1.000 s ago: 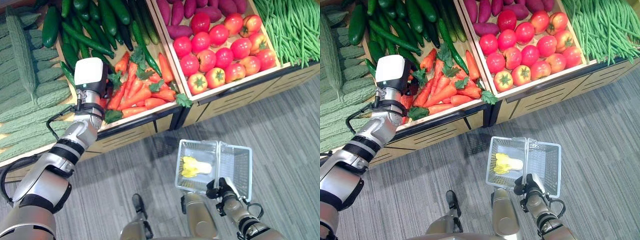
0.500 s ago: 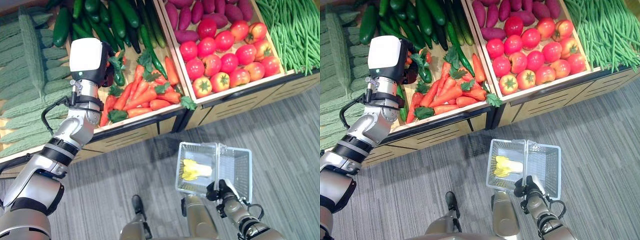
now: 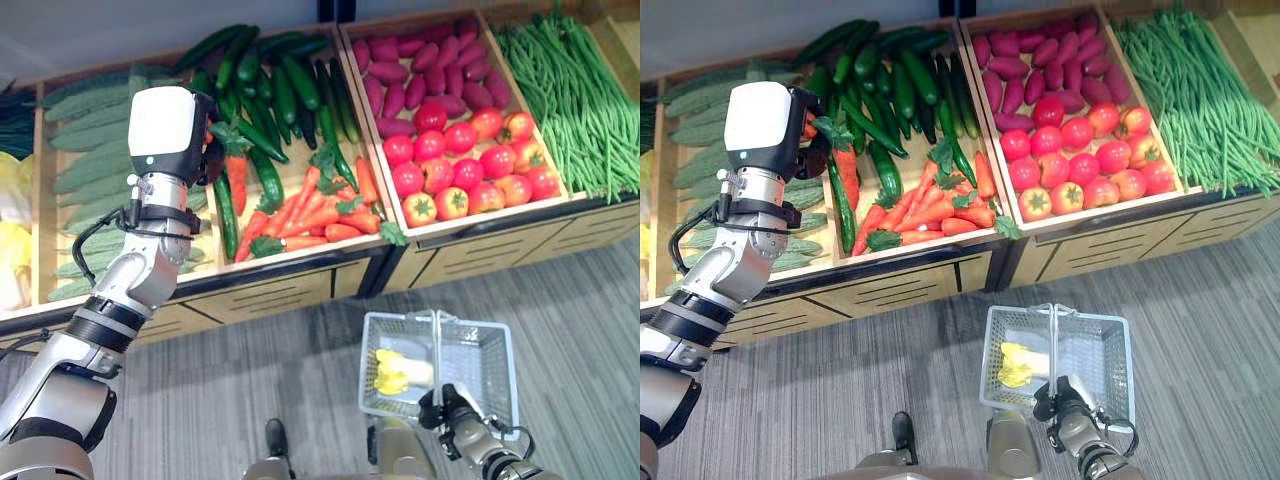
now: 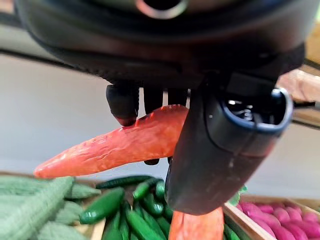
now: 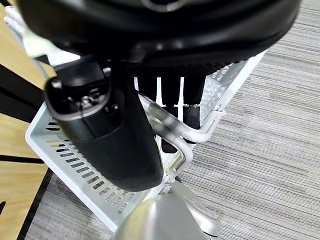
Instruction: Get the vegetables into the basket
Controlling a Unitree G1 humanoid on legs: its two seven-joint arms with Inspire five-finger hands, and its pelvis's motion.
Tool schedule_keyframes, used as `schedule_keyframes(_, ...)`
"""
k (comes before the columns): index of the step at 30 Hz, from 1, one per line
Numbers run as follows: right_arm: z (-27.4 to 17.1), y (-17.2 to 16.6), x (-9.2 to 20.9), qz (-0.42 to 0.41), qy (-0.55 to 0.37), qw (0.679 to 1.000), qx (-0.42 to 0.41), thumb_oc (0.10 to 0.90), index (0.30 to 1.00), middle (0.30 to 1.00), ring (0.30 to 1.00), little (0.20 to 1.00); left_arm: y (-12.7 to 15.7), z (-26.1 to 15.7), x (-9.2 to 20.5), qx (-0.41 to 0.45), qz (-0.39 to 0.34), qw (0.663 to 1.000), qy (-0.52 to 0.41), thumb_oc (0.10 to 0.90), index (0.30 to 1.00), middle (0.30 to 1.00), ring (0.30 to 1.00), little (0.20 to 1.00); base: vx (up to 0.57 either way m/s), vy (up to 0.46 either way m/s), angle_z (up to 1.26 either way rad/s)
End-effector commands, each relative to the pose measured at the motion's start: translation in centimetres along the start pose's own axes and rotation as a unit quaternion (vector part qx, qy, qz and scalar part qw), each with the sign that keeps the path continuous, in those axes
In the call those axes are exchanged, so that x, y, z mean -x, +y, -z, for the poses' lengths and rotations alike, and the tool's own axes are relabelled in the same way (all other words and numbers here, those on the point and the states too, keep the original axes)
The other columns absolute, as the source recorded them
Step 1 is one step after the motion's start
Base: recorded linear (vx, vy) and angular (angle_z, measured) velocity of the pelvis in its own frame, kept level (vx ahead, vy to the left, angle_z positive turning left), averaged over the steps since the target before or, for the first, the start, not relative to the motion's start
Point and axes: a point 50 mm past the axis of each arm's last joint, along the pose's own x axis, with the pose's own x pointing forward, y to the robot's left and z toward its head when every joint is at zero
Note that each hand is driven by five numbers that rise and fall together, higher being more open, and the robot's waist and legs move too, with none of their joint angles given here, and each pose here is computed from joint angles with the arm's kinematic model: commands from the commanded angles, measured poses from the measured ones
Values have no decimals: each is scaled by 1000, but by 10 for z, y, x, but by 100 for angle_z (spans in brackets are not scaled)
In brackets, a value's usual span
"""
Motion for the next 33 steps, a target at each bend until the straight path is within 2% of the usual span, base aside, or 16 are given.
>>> schedule_keyframes(1, 55, 5, 11, -10, 78, 995, 55, 400, 300, 300, 300, 300, 58, 2, -18, -57, -116, 991, -43, 400, 300, 300, 300, 300, 20, 0, 4)
schedule_keyframes(8, 62, 8, 14, -18, 88, 994, 63, 400, 300, 300, 300, 300, 52, 8, -19, -64, -95, 993, -28, 400, 300, 300, 300, 300, 14, 0, 2)
schedule_keyframes(9, 63, 6, 14, -21, 90, 994, 65, 400, 300, 300, 300, 300, 51, 1, -29, -123, -53, 989, -70, 400, 300, 300, 300, 300, 0, 0, 0)
schedule_keyframes(10, 63, 6, 14, -21, 90, 994, 64, 400, 300, 300, 300, 300, 51, 0, -29, -123, -54, 988, -71, 400, 300, 300, 300, 300, 38, 1, -1)
schedule_keyframes(12, 65, 11, 15, -28, 95, 993, 64, 400, 300, 300, 300, 300, 46, 14, -30, -81, -57, 995, -21, 400, 300, 300, 300, 300, 0, 0, 0)
schedule_keyframes(15, 66, 12, 16, -25, 97, 993, 66, 400, 300, 300, 300, 300, 40, 26, -26, -69, -58, 996, 18, 400, 300, 300, 300, 300, 9, -3, -2)
schedule_keyframes(23, 75, 11, 18, -23, 116, 991, 54, 400, 300, 300, 300, 300, 37, 22, -12, -67, -46, 997, 4, 400, 300, 300, 300, 300, 14, -1, -2)
schedule_keyframes(33, 69, 2, 14, -12, 116, 992, 53, 400, 300, 300, 300, 300, 24, 9, 15, 5, -41, 999, -4, 400, 300, 300, 300, 300, -1, 49, 3)
